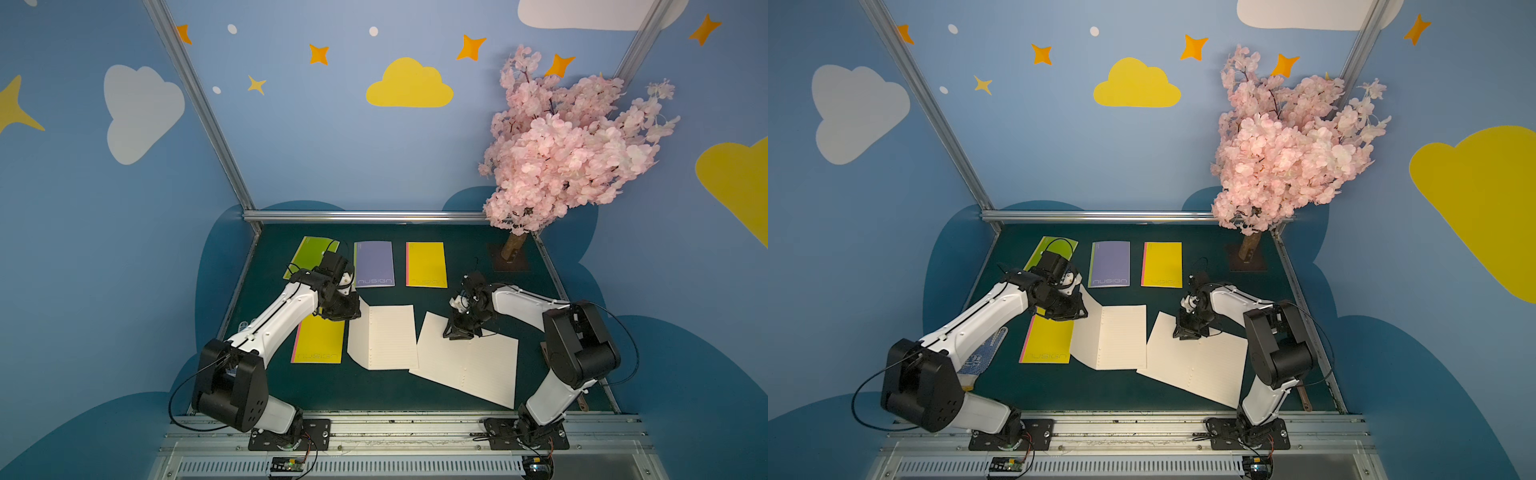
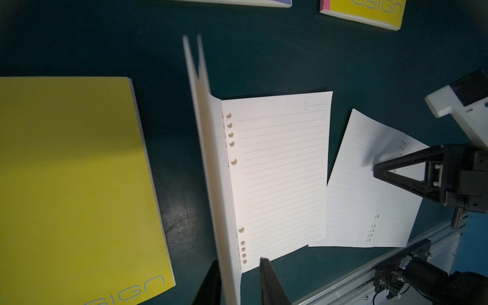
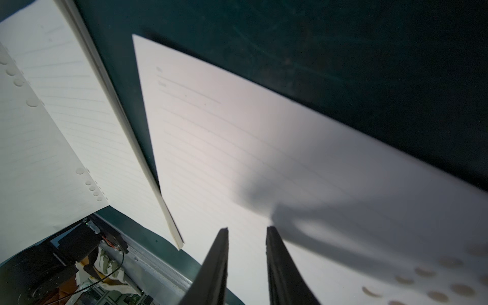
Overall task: Close the notebook
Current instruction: Close the notebook at the center of the board.
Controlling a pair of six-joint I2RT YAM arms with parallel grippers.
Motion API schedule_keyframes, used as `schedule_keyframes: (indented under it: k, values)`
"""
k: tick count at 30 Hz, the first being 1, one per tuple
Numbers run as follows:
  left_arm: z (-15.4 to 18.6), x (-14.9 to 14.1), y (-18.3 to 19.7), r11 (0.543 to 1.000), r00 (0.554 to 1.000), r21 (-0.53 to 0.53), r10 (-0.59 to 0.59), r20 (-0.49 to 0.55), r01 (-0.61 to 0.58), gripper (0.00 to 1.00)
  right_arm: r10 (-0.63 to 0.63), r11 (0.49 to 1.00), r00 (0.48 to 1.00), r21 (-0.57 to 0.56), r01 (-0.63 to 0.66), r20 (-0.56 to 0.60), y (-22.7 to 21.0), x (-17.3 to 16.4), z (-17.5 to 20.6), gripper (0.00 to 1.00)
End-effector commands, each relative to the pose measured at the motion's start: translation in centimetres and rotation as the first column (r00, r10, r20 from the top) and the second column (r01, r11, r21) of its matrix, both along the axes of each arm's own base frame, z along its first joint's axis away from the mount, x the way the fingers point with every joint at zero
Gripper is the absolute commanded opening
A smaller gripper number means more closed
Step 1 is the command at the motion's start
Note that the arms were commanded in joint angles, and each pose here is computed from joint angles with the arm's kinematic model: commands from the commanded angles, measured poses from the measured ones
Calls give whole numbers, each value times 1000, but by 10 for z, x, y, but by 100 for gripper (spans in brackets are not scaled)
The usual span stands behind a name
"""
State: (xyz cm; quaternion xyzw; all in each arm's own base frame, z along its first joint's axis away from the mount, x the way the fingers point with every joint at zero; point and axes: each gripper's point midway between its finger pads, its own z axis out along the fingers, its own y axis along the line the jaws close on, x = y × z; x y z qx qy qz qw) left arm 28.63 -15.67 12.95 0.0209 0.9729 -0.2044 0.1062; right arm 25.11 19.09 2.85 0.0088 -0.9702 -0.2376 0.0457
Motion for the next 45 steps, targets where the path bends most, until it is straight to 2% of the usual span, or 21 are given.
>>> schedule_keyframes:
  k: [1,8,24,40,45]
  values:
    - [11,0,-9,997,999,-80,10,35,-7,30,8,1000,1000,6,-9,14,4,5,4,28]
    - [18,1,-21,984,996,-176,30,78,-16,34,5,1000,1000,6,-5,17,4,5,6,28]
    - [30,4,-71,925,988,-375,-4,152,61,40,3,1000,1000,-1,-3,29,2,6,11,28]
    - [15,6,-113,911,984,-392,-64,165,125,46,-6,1000,999,8,6,42,2,10,16,28]
    - [1,6,-127,924,983,-354,-91,157,143,46,-12,1000,999,9,11,47,0,10,20,28]
